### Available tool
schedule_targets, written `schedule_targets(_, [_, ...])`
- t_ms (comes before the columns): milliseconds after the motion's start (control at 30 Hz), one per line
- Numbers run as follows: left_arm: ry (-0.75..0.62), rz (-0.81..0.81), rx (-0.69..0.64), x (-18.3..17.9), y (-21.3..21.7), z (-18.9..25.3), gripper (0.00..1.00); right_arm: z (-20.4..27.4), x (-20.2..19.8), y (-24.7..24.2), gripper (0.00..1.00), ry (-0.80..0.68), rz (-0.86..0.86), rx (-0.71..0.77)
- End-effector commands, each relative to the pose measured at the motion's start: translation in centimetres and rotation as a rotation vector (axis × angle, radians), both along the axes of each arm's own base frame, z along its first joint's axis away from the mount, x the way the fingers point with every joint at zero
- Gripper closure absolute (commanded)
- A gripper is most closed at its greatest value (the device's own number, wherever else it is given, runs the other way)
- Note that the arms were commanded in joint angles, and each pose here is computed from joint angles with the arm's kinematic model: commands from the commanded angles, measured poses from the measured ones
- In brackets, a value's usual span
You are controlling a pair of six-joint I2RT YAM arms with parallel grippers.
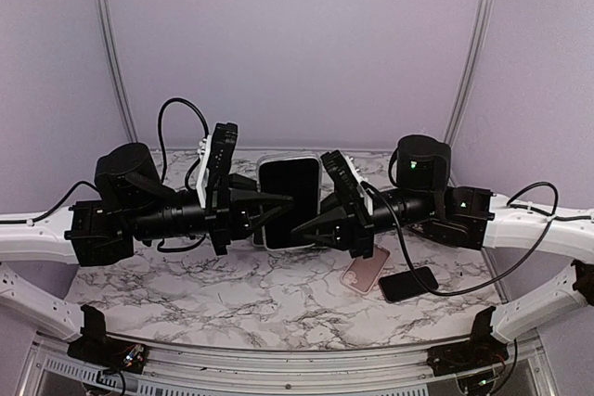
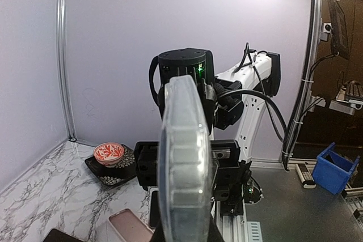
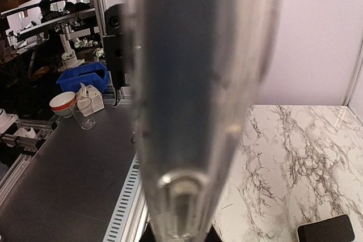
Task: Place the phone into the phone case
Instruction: Pass from the right arm to the left, then press the phone onto the phone case.
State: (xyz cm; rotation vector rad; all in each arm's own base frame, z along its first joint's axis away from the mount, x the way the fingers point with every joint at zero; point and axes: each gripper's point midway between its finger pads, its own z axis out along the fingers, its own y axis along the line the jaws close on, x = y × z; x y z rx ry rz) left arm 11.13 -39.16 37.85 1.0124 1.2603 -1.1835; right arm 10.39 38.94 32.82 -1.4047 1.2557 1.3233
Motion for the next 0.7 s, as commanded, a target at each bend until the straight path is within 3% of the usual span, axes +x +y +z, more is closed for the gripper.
schedule_targets(0, [-0.02, -0.011, -0.042, -0.3, 0.1, 1.5, 1.0, 4.4, -0.5, -0.2, 1.0, -0.072, 0.013, 0.107])
schedule_targets(33, [-0.021, -0.011, -0.041, -0.3, 0.2, 1.4, 1.0, 4.3, -0.4, -0.3, 0.95, -0.072, 0.01, 0.104])
schedule_targets(100, [-0.024, -0.011, -0.039, -0.3, 0.2, 1.3, 1.0, 4.2, -0.3, -0.3, 0.56, -0.077, -0.004, 0.093])
schedule_targets(167, [-0.03, -0.015, -0.035, -0.4, 0.3, 1.1, 1.0, 4.1, 0.1, -0.7, 0.26, -0.097, -0.036, 0.078])
schedule_targets(200, [-0.035, -0.018, -0.033, -0.5, 0.4, 0.9, 1.0, 4.3, 0.4, -1.0, 0.18, -0.11, -0.068, 0.077])
schedule_targets(267, [-0.043, -0.019, -0.03, -0.6, 0.6, 0.8, 1.0, 5.1, 0.7, -1.8, 0.12, -0.141, -0.109, 0.091])
schedule_targets(333, [-0.049, -0.02, -0.029, -0.7, 0.7, 0.7, 1.0, 6.3, 0.1, -2.4, 0.12, -0.173, -0.101, 0.122])
schedule_targets(400, [-0.051, -0.024, -0.029, -0.8, 0.8, 0.6, 1.0, 7.4, -0.4, -2.8, 0.18, -0.188, -0.087, 0.151])
schedule_targets(667, [-0.042, -0.043, -0.023, -1.1, 0.7, 0.3, 1.0, 9.0, -0.2, -2.4, 0.68, -0.186, -0.082, 0.176])
